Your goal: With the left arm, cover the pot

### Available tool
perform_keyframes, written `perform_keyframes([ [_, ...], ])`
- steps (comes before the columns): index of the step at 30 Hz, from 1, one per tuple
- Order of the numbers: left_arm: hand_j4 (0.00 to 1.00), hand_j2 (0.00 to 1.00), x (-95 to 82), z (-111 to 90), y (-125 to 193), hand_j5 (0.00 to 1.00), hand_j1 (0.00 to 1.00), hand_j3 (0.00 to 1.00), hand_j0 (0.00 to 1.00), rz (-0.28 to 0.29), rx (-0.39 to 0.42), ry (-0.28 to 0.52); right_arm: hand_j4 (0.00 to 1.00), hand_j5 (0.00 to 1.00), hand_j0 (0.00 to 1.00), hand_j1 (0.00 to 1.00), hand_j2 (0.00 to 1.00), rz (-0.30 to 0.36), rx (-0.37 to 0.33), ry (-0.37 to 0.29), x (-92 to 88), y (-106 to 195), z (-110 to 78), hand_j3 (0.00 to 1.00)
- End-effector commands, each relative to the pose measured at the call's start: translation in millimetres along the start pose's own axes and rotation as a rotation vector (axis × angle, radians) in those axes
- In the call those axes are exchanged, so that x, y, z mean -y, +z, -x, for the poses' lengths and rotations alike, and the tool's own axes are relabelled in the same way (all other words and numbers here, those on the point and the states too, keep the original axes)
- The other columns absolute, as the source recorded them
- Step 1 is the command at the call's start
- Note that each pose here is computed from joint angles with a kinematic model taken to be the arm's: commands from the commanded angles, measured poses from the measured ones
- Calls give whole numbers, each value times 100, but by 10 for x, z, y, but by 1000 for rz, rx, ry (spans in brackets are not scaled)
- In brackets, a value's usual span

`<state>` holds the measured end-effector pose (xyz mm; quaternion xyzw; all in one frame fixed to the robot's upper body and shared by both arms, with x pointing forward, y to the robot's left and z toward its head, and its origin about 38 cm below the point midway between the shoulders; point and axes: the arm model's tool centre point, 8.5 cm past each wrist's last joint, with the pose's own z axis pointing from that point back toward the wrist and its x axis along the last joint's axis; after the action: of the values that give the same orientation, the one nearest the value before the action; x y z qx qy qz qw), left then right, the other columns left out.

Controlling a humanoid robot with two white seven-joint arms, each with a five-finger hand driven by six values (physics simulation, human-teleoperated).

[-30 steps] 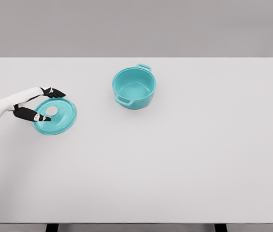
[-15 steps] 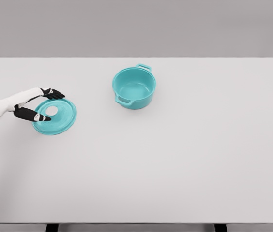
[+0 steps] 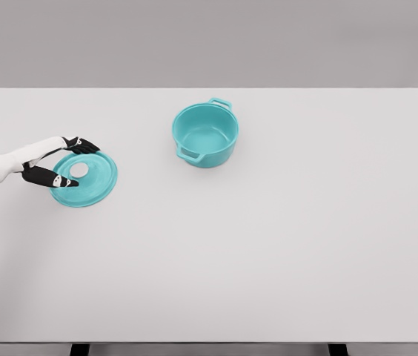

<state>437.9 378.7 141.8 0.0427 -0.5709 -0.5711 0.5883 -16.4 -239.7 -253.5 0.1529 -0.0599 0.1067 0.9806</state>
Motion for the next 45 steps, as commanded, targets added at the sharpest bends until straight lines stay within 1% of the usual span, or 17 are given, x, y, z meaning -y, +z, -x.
perform_keyframes([
  [1,79,79,-2,-1,-2,79,79,79,79,-3,2,6,100,100,100,100,100,0,0,0,0,0,0,100],
  [4,79,79,-2,-1,-2,79,79,79,79,-3,2,6,100,100,100,100,100,0,0,0,0,0,0,100],
  [6,79,79,9,34,-3,79,79,79,79,-4,-7,12,100,100,100,100,100,0,0,0,0,0,0,100],
  [28,79,79,35,41,-31,79,79,79,79,-1,-6,19,100,100,100,100,100,0,0,0,0,0,0,100],
  [36,79,79,47,91,-26,79,79,79,79,-3,-21,28,100,100,100,100,100,0,0,0,0,0,0,100],
  [45,79,79,45,81,-32,79,79,79,79,-4,-17,28,100,100,100,100,100,0,0,0,0,0,0,100],
])
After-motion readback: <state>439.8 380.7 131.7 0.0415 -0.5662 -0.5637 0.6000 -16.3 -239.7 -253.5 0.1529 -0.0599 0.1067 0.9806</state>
